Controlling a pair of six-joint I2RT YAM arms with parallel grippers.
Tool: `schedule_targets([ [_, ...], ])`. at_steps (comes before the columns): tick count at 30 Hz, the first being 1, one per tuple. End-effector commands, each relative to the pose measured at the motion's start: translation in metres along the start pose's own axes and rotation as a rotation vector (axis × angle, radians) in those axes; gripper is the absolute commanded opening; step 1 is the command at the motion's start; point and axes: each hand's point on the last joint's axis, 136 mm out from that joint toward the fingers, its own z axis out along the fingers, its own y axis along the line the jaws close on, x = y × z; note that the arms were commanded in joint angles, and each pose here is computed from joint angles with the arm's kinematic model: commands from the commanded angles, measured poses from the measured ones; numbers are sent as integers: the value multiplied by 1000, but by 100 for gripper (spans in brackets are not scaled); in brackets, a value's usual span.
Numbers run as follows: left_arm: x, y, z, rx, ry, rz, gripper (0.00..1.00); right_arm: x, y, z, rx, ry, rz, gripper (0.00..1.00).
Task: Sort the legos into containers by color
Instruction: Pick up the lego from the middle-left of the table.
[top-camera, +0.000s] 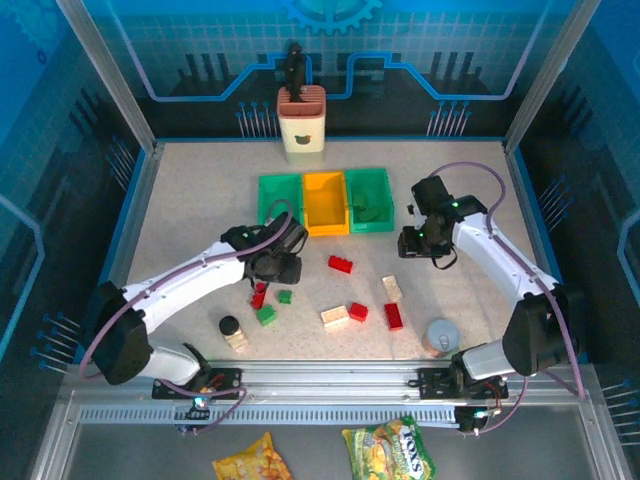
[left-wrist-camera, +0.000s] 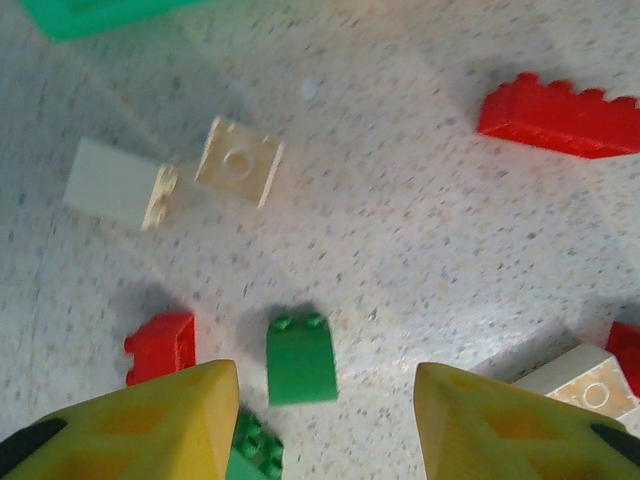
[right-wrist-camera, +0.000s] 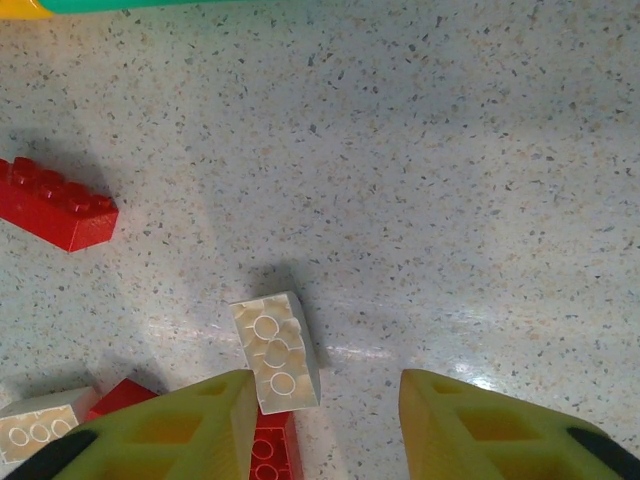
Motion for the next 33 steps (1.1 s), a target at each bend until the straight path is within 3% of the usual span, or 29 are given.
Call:
schedule_targets([
  [1,25,25,-1,-81,54,-139,51,-9,12,-1,-30,-16,-12,43],
  [6,50,37,7,-110,114,-239,54,-10,16,4,-34,-4,-30,43],
  [13,82,45,23,-131,200,-334,71,-10,17,7,-33,5,-35,43],
  [17,93,45,31,-115,219,-381,74,-10,18,9,-34,9,-38,43],
  [33,109,32,59,-56,283,-423,69,-10,22,9,-31,20,-53,43],
])
